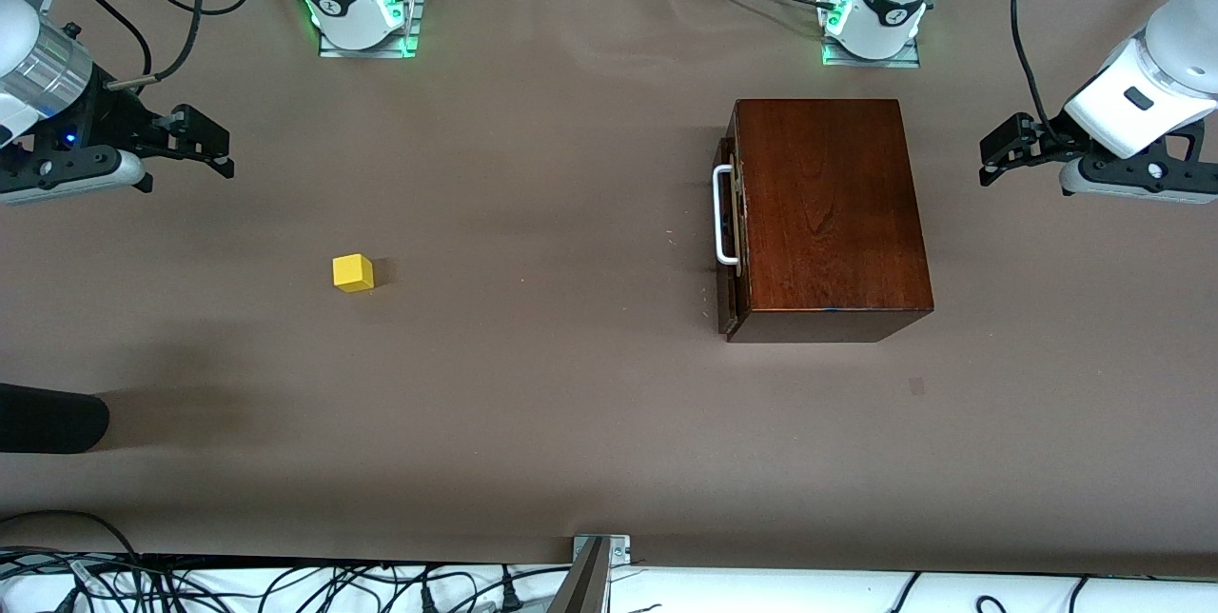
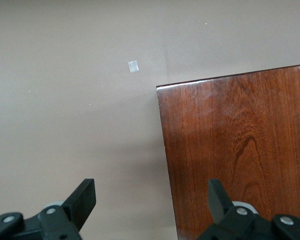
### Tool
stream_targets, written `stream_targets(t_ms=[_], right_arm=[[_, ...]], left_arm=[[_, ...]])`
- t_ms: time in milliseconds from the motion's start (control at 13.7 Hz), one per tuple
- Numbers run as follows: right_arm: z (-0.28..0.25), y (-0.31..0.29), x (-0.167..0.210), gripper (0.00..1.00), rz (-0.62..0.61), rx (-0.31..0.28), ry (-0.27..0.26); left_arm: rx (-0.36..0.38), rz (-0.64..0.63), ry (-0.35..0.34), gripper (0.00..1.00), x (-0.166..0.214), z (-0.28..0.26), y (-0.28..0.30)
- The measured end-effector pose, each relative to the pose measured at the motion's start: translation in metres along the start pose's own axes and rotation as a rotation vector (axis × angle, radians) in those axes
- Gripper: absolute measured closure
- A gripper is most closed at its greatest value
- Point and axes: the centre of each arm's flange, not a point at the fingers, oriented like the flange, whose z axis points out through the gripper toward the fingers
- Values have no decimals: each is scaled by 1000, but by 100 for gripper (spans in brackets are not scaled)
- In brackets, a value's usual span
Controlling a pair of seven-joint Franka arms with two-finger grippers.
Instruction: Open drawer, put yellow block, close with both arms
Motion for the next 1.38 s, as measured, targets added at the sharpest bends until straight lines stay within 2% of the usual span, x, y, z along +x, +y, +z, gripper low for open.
stream_targets(t_ms=[291, 364, 583, 947, 1092, 1383], right_arm=[[0, 0, 0, 0, 0, 0, 0], [0, 0, 0, 0, 0, 0, 0], [0, 0, 0, 0, 0, 0, 0], [0, 0, 0, 0, 0, 0, 0], [0, 0, 0, 0, 0, 0, 0], [0, 0, 0, 0, 0, 0, 1]], left_arm=[[0, 0, -3, 0, 0, 0, 0], [0, 2, -21, 0, -2, 1, 1], [-2, 27, -121, 0, -14, 7, 15], [-31, 128, -278, 0, -27, 10, 71], [-8, 161, -287, 0, -26, 17, 123], [108, 42, -177, 0, -18, 60, 263]])
